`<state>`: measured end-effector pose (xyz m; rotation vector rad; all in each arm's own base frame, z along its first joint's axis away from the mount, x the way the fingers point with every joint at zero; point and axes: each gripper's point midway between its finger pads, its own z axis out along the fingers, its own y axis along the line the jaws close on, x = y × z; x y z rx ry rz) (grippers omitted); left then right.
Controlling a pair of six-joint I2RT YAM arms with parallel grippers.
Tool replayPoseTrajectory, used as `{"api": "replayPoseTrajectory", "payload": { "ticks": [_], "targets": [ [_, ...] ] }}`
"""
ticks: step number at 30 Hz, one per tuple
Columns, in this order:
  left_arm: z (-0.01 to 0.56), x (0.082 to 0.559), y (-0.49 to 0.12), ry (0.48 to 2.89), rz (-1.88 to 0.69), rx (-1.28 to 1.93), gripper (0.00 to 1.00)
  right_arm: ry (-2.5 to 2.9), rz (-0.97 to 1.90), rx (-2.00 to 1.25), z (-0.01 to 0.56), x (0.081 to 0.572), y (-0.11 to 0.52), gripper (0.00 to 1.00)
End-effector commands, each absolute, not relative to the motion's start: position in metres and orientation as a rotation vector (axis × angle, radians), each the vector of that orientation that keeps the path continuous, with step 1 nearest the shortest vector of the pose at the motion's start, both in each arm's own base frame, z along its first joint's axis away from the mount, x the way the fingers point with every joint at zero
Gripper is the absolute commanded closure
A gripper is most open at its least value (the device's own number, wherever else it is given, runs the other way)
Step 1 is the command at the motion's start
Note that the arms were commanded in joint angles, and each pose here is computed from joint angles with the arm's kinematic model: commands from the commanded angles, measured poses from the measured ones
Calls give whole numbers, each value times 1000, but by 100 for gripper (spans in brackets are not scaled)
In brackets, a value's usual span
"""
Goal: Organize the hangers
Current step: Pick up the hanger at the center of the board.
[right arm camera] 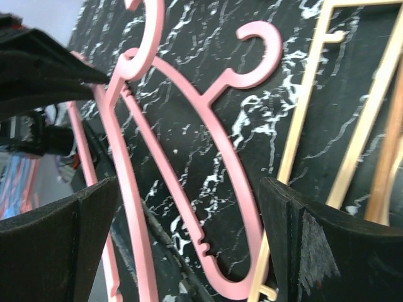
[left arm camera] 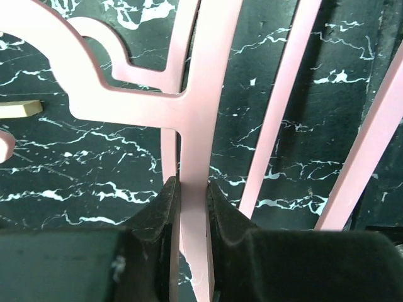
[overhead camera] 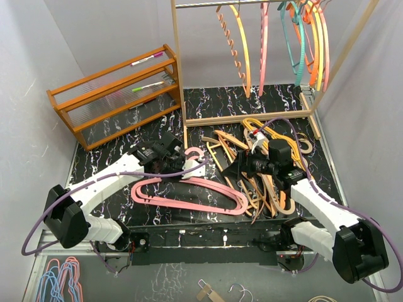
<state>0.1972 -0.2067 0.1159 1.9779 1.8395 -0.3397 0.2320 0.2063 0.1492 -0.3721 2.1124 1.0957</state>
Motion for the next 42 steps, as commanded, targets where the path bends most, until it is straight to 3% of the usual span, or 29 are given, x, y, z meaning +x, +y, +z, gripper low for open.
{"api": "replayPoseTrajectory", "payload": {
  "ticks": [1, 12, 25, 28, 31, 33, 35, 36, 42],
  "targets": [
    [132, 201, -197, 1827, -258, 2005, 100, 1965, 1293, -467, 178, 221, 226, 2],
    [139, 234, -188, 1769, -23, 1994, 100, 2009, 1412, -445, 167, 203, 230, 4],
    [170, 256, -205, 1743, -42, 1941, 100, 2050, 1304, -348, 137, 203, 218, 6],
    [169, 257, -204, 1746, -32, 1942, 100, 2014, 1306, -344, 146, 206, 218, 18],
    [168, 258, -202, 1750, -25, 1941, 100, 1969, 1298, -343, 159, 208, 218, 38],
    [167, 259, -202, 1754, -27, 1940, 100, 1946, 1293, -332, 165, 209, 217, 58],
    [165, 260, -201, 1759, -24, 1935, 100, 1931, 1300, -321, 170, 208, 217, 87],
    [164, 261, -200, 1760, -19, 1934, 100, 1925, 1303, -313, 172, 208, 216, 92],
    [166, 271, -199, 1776, 18, 1887, 100, 1887, 1330, -274, 174, 200, 214, 92]
  ]
}}
